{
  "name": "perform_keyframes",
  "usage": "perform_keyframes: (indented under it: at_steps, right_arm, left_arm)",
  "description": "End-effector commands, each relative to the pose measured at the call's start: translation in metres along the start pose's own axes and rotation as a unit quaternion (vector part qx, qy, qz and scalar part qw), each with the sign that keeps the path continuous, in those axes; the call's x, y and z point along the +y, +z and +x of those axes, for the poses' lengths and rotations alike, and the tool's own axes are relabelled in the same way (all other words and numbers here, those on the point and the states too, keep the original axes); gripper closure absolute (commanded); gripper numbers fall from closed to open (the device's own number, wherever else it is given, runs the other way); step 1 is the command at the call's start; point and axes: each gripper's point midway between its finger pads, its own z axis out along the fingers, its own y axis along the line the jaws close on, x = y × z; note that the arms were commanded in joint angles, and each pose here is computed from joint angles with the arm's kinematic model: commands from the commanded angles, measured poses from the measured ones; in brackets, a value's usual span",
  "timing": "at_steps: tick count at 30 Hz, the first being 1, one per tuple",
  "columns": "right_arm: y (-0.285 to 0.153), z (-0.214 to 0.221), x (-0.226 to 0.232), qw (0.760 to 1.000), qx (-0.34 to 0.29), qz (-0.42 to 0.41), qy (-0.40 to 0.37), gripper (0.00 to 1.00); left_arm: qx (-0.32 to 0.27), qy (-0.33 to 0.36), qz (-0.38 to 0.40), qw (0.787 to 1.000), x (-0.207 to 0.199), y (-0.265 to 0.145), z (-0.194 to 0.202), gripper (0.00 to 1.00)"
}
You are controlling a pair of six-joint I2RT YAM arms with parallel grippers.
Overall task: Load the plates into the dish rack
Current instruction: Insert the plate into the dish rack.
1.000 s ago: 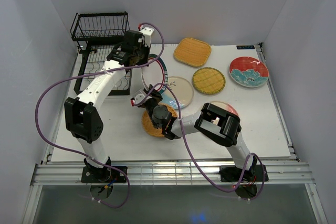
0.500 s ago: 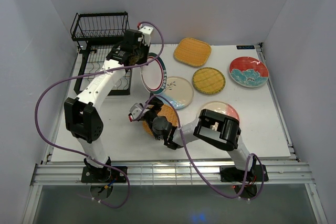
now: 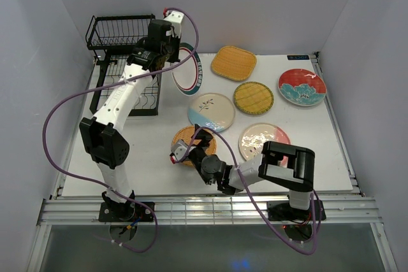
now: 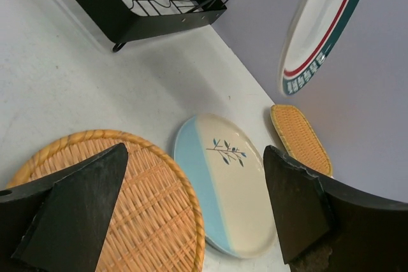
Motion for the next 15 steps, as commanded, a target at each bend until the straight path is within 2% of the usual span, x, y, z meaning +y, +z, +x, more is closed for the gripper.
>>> perform_keyframes:
  at_steps: [1, 10, 15]
  right_arm:
    - [-0.025, -0.069, -0.093, 0.951, -0.145, 0.161, 0.221, 0.07]
    - [-0.058, -0.044, -0.124, 0.944, -0.101, 0.193, 0.249, 0.04]
    - [-0.07, -0.028, -0.134, 0.943, -0.08, 0.205, 0.25, 0.03]
  left_arm:
    - [-0.066, 0.004, -0.044, 0.997, 0.017, -0.015, -0.049, 1.0]
    - [-0.124, 0.021, -0.141, 0.982, 0.055, -0.024, -0.083, 1.0]
    - [-0.179, 0.017, -0.112, 0.977, 0.057, -0.051, -0.109, 1.0]
